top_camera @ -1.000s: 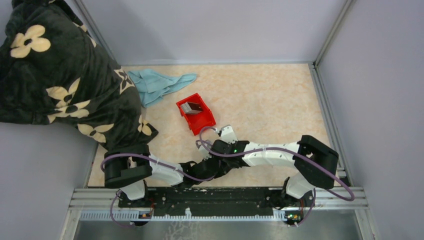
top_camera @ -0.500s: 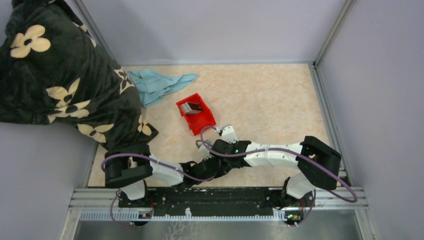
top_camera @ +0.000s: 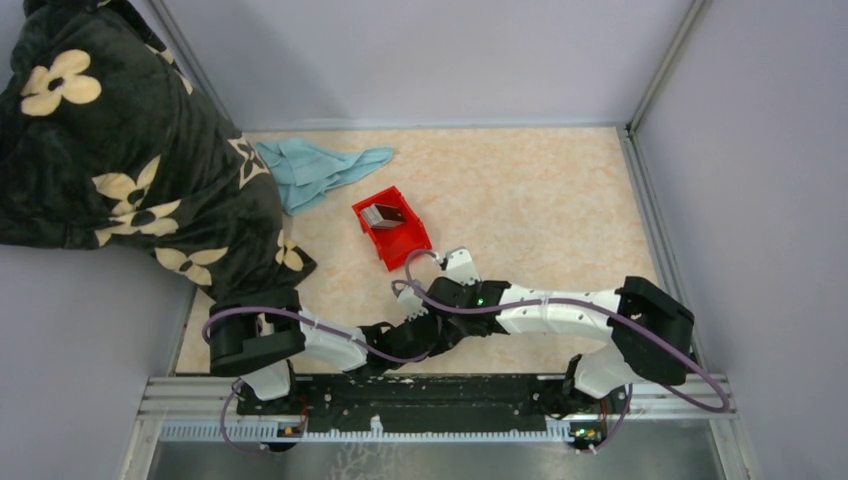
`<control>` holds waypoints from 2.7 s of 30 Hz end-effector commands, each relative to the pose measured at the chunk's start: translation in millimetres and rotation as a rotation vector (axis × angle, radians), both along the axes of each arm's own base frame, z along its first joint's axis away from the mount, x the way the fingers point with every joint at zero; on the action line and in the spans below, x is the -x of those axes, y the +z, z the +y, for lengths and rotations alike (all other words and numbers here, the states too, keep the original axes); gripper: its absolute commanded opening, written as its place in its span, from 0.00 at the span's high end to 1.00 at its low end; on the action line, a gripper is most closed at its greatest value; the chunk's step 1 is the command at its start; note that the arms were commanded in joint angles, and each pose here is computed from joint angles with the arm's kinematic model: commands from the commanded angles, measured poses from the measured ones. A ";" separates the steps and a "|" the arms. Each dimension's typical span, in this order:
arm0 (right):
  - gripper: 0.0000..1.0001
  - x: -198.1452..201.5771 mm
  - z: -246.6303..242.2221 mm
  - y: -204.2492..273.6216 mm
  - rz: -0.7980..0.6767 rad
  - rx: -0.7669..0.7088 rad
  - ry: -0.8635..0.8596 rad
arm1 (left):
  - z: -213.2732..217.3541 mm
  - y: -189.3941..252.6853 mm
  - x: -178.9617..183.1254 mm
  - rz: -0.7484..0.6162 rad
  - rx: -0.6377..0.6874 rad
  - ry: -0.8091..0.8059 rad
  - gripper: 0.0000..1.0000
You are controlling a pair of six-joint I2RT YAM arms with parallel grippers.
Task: Put the credit cards into the card holder
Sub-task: Close the card holder at the center of the board.
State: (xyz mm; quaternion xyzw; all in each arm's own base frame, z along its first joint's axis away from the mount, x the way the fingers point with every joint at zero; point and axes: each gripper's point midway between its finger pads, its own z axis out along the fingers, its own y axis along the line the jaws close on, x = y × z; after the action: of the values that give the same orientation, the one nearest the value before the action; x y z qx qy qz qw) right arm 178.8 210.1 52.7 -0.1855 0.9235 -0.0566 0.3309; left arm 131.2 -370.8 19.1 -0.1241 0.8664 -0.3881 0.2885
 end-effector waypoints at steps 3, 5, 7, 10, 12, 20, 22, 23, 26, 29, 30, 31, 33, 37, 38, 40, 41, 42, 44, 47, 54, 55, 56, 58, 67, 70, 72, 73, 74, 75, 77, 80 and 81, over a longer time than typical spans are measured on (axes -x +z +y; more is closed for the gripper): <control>0.86 -11.8 8.3 36.3 -0.097 -0.090 -0.040 | 69.5 -75.2 17.3 0.075 -0.357 -0.028 0.65; 0.87 -15.0 4.2 40.3 -0.125 -0.100 -0.065 | 69.6 -75.3 17.4 0.073 -0.360 -0.031 0.65; 0.90 -18.0 0.6 42.0 -0.144 -0.107 -0.086 | 69.7 -75.2 17.3 0.074 -0.361 -0.031 0.65; 0.98 -22.4 -4.9 38.5 -0.146 -0.105 -0.110 | 70.1 -75.4 17.4 0.074 -0.362 -0.030 0.65; 1.00 -24.9 -7.2 35.3 -0.144 -0.104 -0.122 | 71.1 -76.3 17.6 0.075 -0.366 -0.031 0.65; 1.00 -31.1 -15.3 30.8 -0.142 -0.156 -0.176 | 72.3 -77.0 18.2 0.077 -0.370 -0.031 0.65; 1.00 -31.1 -16.5 28.2 -0.134 -0.169 -0.183 | 71.8 -76.9 18.4 0.078 -0.369 -0.031 0.65; 1.00 -30.9 -17.4 25.8 -0.129 -0.170 -0.186 | 71.6 -77.0 18.2 0.078 -0.369 -0.031 0.65; 1.00 -27.6 -13.7 14.1 -0.093 -0.183 -0.176 | 71.4 -77.7 18.0 0.078 -0.370 -0.031 0.65; 1.00 -21.5 -5.4 -2.5 -0.039 -0.198 -0.157 | 71.4 -78.5 18.4 0.080 -0.372 -0.032 0.65; 1.00 -19.3 -3.2 -7.9 -0.023 -0.201 -0.150 | 70.9 -78.2 18.2 0.080 -0.371 -0.031 0.65; 1.00 -17.1 -2.1 -13.3 -0.008 -0.204 -0.145 | 70.6 -78.1 18.3 0.080 -0.370 -0.031 0.65; 1.00 -12.5 -1.2 -21.2 0.015 -0.213 -0.143 | 71.9 -79.3 18.5 0.081 -0.374 -0.031 0.65; 1.00 -6.4 -7.3 -31.2 0.038 -0.205 -0.159 | 70.8 -80.3 18.9 0.085 -0.372 -0.032 0.65; 1.00 -5.9 -8.5 -31.9 0.038 -0.203 -0.161 | 71.1 -81.0 19.2 0.086 -0.373 -0.033 0.65; 1.00 -5.5 -8.5 -30.9 0.036 -0.210 -0.162 | 70.5 -81.0 19.5 0.087 -0.371 -0.034 0.65; 1.00 -5.8 -8.9 -30.1 0.035 -0.211 -0.164 | 70.3 -81.0 19.4 0.088 -0.370 -0.034 0.65; 1.00 -6.6 -9.7 -28.6 0.029 -0.208 -0.167 | 70.4 -80.9 19.4 0.087 -0.370 -0.033 0.65; 1.00 -8.9 -10.4 -23.1 0.009 -0.203 -0.171 | 70.5 -81.1 19.2 0.088 -0.369 -0.032 0.66; 1.00 -13.6 -11.5 -11.0 -0.038 -0.205 -0.177 | 70.3 -81.4 19.8 0.089 -0.369 -0.033 0.66; 1.00 -18.0 -14.1 4.7 -0.077 -0.198 -0.179 | 68.8 -81.5 19.7 0.092 -0.367 -0.034 0.66; 1.00 -17.1 -14.2 5.0 -0.077 -0.198 -0.177 | 69.2 -81.8 19.9 0.092 -0.368 -0.034 0.66; 1.00 -16.8 -13.9 5.5 -0.079 -0.199 -0.177 | 69.8 -82.1 20.0 0.093 -0.369 -0.034 0.66; 1.00 -16.1 -13.6 7.9 -0.089 -0.199 -0.175 | 69.7 -82.0 19.9 0.093 -0.368 -0.033 0.66; 1.00 -18.8 -13.3 20.5 -0.129 -0.207 -0.177 | 69.3 -82.0 20.1 0.094 -0.366 -0.033 0.66; 1.00 -20.4 -14.5 26.4 -0.146 -0.212 -0.181 | 69.7 -82.8 20.2 0.095 -0.368 -0.033 0.66; 1.00 -21.6 -15.4 30.7 -0.158 -0.217 -0.182 | 69.4 -82.5 20.0 0.094 -0.367 -0.033 0.66; 1.00 -22.1 -15.8 33.5 -0.165 -0.221 -0.183 | 69.1 -82.1 20.0 0.093 -0.366 -0.033 0.66; 1.00 -22.4 -16.4 35.4 -0.169 -0.224 -0.184 | 69.7 -82.7 20.0 0.094 -0.368 -0.033 0.66; 1.00 -22.8 -16.8 37.4 -0.174 -0.227 -0.186 | 69.5 -82.5 19.9 0.094 -0.367 -0.032 0.66; 1.00 -23.6 -17.4 41.0 -0.183 -0.233 -0.187 | 69.7 -82.8 20.2 0.095 -0.367 -0.033 0.66; 1.00 -22.8 -17.3 41.4 -0.182 -0.239 -0.187 | 69.7 -82.8 20.4 0.095 -0.368 -0.034 0.66; 1.00 -22.2 -16.6 39.6 -0.176 -0.240 -0.185 | 69.2 -82.4 20.1 0.094 -0.366 -0.034 0.66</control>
State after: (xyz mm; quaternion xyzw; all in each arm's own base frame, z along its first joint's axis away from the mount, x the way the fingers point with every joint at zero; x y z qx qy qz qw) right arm 193.4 181.5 69.4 -0.0700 0.9147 -0.0165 0.3977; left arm 131.9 -374.5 18.4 -0.1274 0.8652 -0.3910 0.2869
